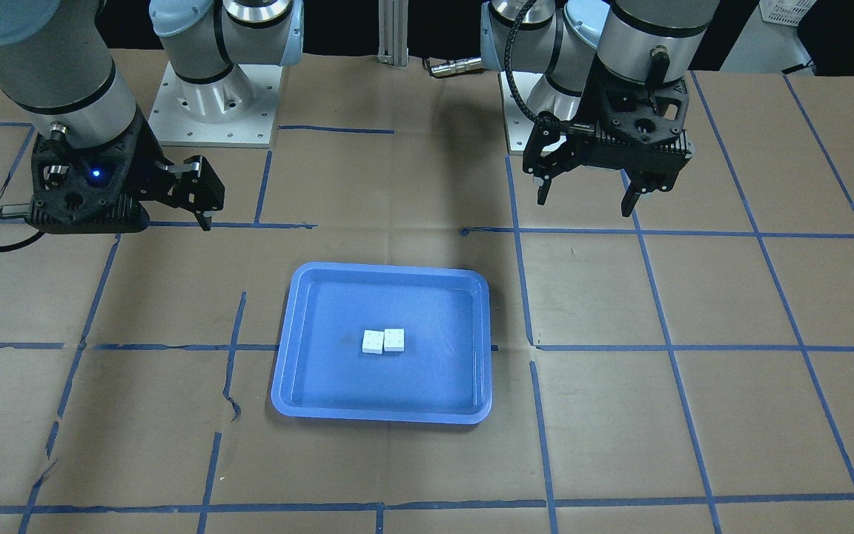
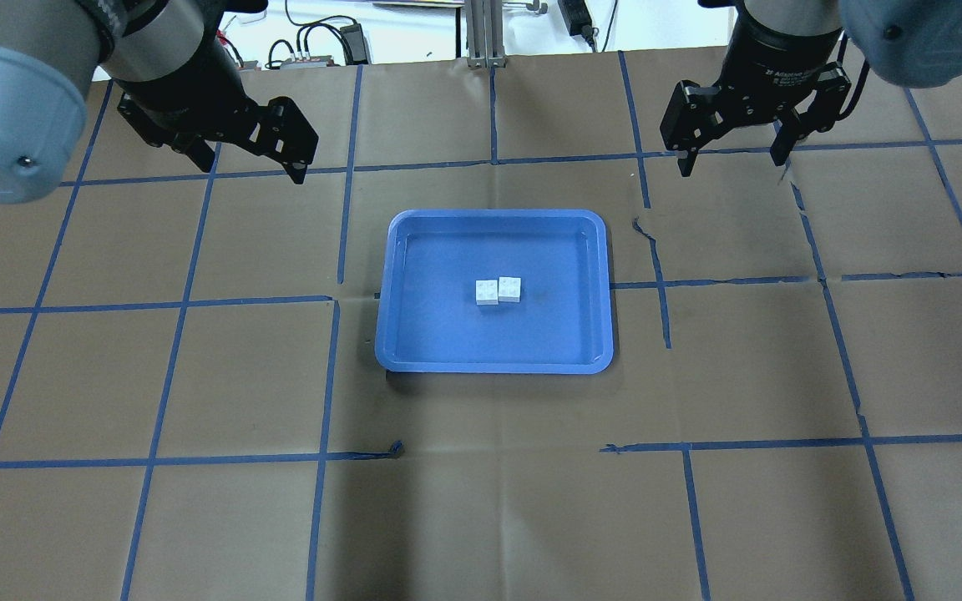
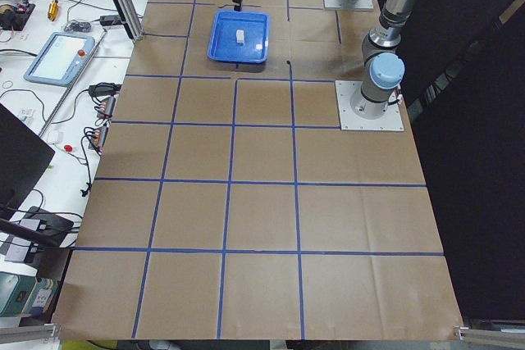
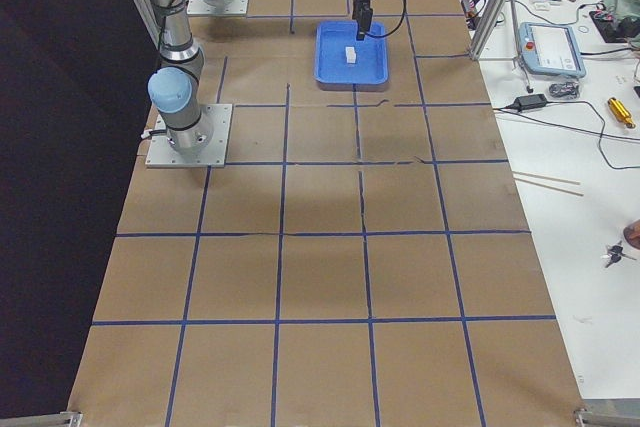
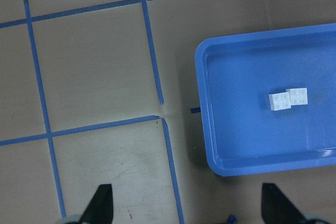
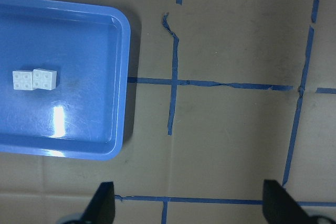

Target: Assemble white blocks and place on blue tray

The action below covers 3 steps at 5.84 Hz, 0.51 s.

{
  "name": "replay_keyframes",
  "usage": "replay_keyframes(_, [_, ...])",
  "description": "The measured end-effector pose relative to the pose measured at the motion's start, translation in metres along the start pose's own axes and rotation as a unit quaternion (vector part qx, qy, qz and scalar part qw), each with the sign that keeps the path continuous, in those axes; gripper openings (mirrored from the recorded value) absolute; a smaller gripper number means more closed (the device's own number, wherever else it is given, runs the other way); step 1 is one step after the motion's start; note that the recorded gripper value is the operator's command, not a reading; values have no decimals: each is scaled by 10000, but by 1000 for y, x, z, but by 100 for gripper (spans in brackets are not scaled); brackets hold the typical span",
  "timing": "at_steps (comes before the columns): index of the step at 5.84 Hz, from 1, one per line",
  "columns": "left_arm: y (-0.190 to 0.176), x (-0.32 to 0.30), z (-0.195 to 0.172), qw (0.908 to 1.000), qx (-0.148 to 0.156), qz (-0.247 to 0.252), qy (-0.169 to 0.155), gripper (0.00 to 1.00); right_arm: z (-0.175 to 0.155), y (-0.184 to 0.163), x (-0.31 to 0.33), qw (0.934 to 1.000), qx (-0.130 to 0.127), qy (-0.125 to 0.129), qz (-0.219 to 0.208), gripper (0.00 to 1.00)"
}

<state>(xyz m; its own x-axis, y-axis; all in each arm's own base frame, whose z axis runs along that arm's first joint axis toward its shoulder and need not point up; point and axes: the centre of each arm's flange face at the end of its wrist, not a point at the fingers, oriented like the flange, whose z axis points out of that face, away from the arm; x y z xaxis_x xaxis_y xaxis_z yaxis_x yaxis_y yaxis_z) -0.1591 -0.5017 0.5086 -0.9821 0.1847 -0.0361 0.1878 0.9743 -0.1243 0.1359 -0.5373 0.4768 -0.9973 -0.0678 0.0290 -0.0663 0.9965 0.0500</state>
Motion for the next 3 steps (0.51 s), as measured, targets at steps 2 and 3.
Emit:
replay_keyframes(2, [0, -3, 0, 10000, -26, 32, -22, 99, -1, 6, -1, 10000, -28, -14, -2, 100])
replay_keyframes(3, [-2, -5, 1, 10000, -51, 32, -25, 99, -1, 6, -1, 10000, -41, -15, -6, 100])
